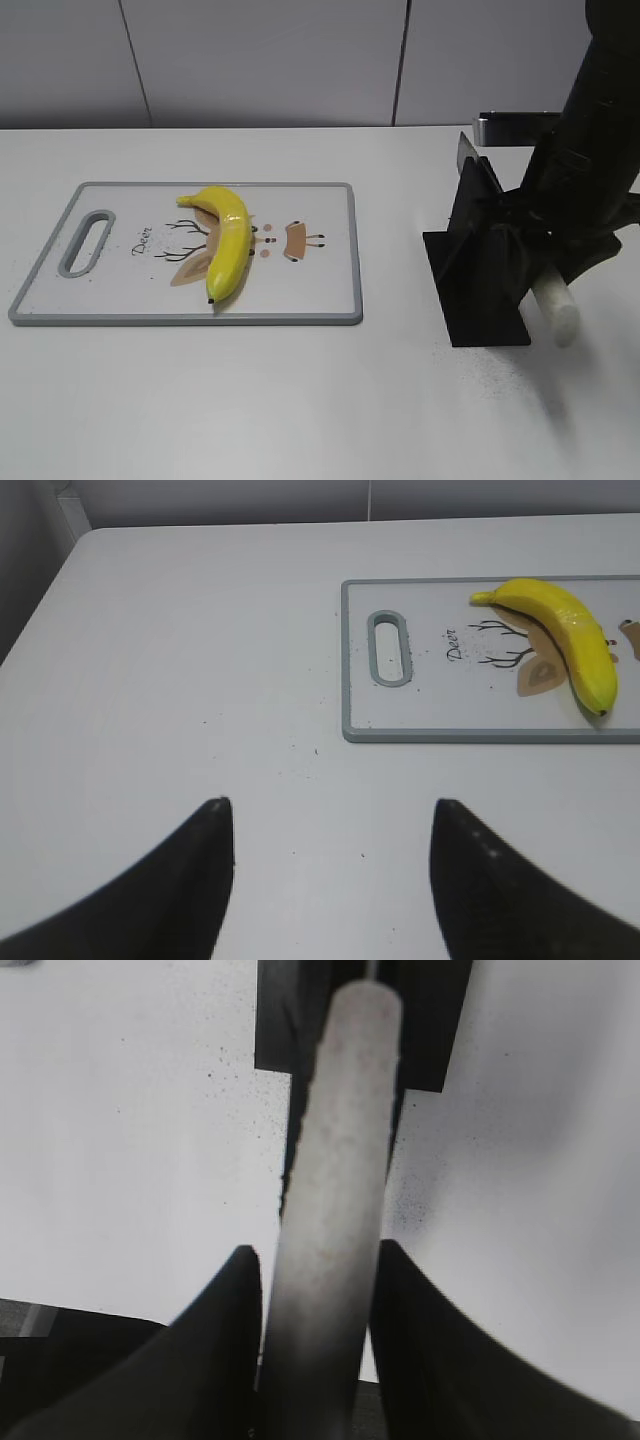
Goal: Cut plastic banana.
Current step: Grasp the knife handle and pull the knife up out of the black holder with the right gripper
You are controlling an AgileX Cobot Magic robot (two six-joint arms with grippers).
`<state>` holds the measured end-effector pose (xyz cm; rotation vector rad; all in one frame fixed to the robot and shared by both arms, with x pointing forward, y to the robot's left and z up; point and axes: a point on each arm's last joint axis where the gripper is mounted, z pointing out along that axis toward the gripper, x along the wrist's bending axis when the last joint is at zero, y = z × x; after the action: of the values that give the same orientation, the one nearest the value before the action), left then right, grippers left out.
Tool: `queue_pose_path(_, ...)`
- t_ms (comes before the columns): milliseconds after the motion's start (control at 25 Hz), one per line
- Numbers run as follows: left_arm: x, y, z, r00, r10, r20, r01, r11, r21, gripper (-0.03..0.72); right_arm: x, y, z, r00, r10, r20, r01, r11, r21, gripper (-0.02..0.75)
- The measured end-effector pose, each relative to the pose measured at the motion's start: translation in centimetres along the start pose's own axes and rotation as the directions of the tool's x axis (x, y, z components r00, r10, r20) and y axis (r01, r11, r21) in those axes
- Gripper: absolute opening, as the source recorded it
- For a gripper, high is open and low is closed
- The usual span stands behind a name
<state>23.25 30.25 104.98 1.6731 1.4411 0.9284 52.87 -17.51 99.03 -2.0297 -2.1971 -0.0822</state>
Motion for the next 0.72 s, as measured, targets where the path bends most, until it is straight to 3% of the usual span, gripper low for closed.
queue_pose_path(120, 0.0, 0.0, 0.0, 1.0, 0.0, 0.0, 0.0, 1.0, 0.0, 0.583, 0.0, -0.1, 0.0, 1.0, 0.01, 0.004, -0.01, 1.0, 0.012, 0.16)
queue_pose_path(720, 0.0, 0.0, 0.0, 1.0, 0.0, 0.001, 0.0, 1.0, 0.0, 0.583, 0.2, -0.4, -1.4, 0.998, 0.055, -0.003, -0.055, 0.998, 0.019, 0.161)
